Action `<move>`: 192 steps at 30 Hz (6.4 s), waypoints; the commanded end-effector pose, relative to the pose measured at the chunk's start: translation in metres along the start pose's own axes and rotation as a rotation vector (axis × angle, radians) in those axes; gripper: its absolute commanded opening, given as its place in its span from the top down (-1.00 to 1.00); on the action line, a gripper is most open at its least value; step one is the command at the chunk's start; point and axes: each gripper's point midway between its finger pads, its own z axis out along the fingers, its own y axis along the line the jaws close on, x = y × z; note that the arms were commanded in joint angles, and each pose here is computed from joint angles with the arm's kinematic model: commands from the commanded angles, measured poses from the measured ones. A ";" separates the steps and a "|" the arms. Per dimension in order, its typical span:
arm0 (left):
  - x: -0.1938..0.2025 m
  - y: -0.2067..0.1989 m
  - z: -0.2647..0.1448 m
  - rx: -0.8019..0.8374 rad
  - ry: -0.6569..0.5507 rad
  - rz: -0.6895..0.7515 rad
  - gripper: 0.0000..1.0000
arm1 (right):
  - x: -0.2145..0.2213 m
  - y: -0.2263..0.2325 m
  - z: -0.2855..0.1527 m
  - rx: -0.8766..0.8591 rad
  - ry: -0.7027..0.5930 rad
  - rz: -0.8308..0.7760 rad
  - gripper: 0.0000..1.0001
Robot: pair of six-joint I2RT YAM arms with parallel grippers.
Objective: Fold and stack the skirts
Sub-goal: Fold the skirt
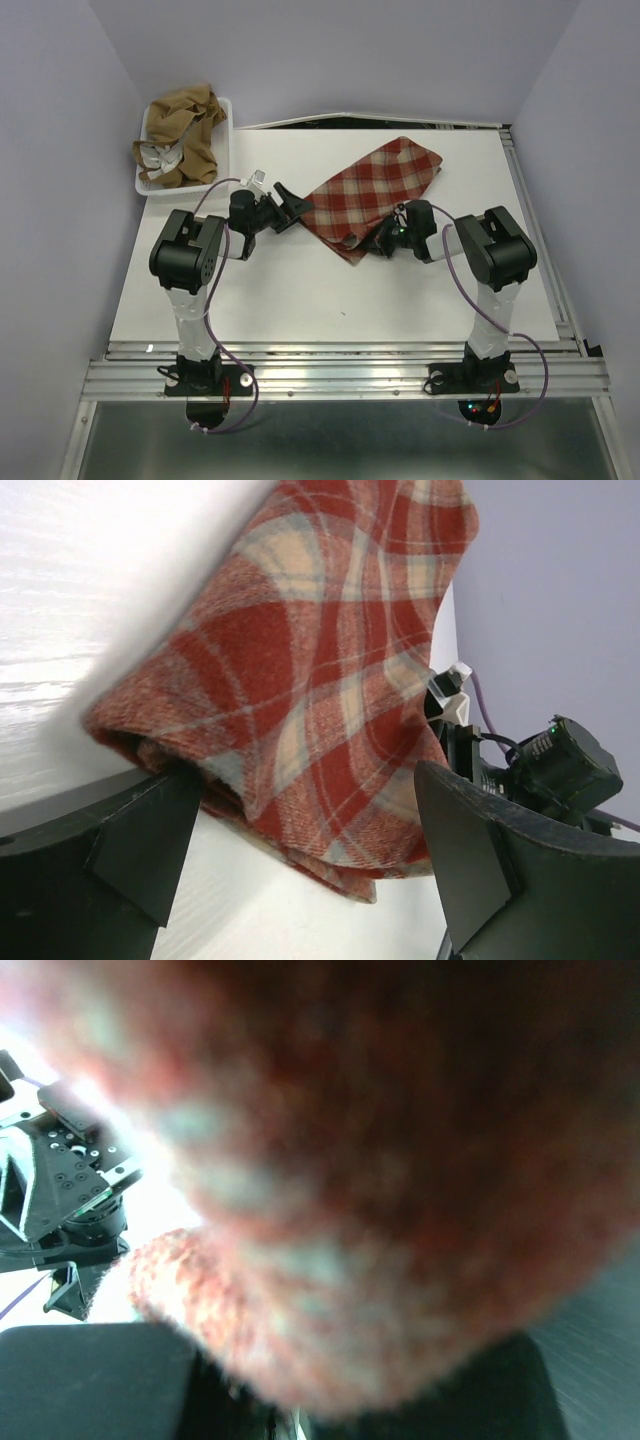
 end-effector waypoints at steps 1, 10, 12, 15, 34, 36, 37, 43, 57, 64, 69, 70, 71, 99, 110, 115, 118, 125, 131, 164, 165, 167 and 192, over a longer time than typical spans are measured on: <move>-0.009 -0.031 0.010 0.108 -0.032 0.029 -0.97 | 0.023 -0.085 -0.004 0.288 0.031 0.103 0.99; -0.009 -0.033 0.014 0.125 -0.050 -0.012 -0.97 | 0.025 -0.088 -0.006 0.298 0.033 0.104 0.99; -0.008 -0.029 0.015 0.120 -0.066 -0.050 -0.97 | 0.025 -0.089 -0.007 0.303 0.029 0.106 0.99; -0.004 -0.031 0.016 0.148 -0.072 -0.067 -0.97 | 0.024 -0.089 -0.007 0.303 0.028 0.102 0.99; -0.064 -0.035 0.014 0.200 -0.221 -0.059 -0.97 | 0.019 -0.117 -0.020 0.471 -0.002 0.034 0.99; -0.068 -0.031 0.012 0.184 -0.235 -0.053 -0.97 | 0.019 -0.119 -0.020 0.480 -0.001 0.034 0.99; -0.069 -0.029 0.012 0.173 -0.236 -0.056 -0.97 | 0.019 -0.119 -0.021 0.482 -0.002 0.034 0.99; -0.079 -0.019 0.013 0.157 -0.253 -0.050 -0.97 | 0.022 -0.121 -0.023 0.487 0.000 0.036 0.99; -0.050 -0.027 0.012 0.194 -0.196 -0.089 -0.97 | 0.021 -0.116 -0.020 0.468 0.010 0.032 0.99; -0.075 -0.013 0.009 0.083 -0.297 -0.044 -0.97 | 0.023 -0.116 -0.024 0.473 0.004 0.031 0.99; -0.091 -0.008 0.006 0.045 -0.332 -0.019 -0.97 | 0.024 -0.114 -0.025 0.463 0.003 0.037 0.99; -0.091 -0.010 0.007 0.048 -0.325 -0.019 -0.97 | 0.024 -0.110 -0.025 0.449 0.005 0.034 0.99; -0.088 -0.014 0.007 0.062 -0.304 -0.014 -0.97 | 0.024 -0.106 -0.025 0.435 0.004 0.030 0.99; -0.085 -0.108 -0.088 -0.127 -0.050 0.558 -0.97 | 0.047 -0.029 -0.094 0.479 0.198 -0.279 0.44; -0.051 -0.130 -0.034 -0.134 0.226 1.021 -0.97 | 0.041 0.072 -0.161 0.274 0.392 -1.017 0.65; -0.017 -0.135 -0.024 -0.008 0.329 1.149 -0.97 | 0.013 0.111 -0.164 0.215 0.201 -1.035 0.48; 0.010 -0.120 -0.017 0.020 0.413 1.202 -0.72 | 0.006 0.110 -0.136 0.168 0.199 -0.944 0.50; 0.062 -0.065 -0.008 -0.037 0.645 1.278 -0.11 | -0.026 0.057 -0.074 0.179 0.248 -0.759 0.55; 0.080 0.000 -0.009 -0.171 0.785 1.303 0.21 | -0.040 0.008 -0.040 0.245 0.300 -0.741 0.49; 0.160 0.019 -0.105 -0.094 1.188 0.943 0.69 | 0.081 -0.071 -0.092 0.255 0.828 -0.678 0.37; 0.155 0.023 -0.103 -0.125 1.173 0.968 0.67 | 0.092 -0.063 -0.094 0.218 0.860 -0.673 0.35; 0.130 0.033 -0.097 -0.227 1.105 1.054 0.51 | 0.117 -0.042 -0.103 0.156 0.928 -0.653 0.32; -0.014 -0.123 -0.005 -0.081 0.430 1.037 -0.19 | -0.228 0.105 -0.087 0.411 -0.145 -1.165 -0.07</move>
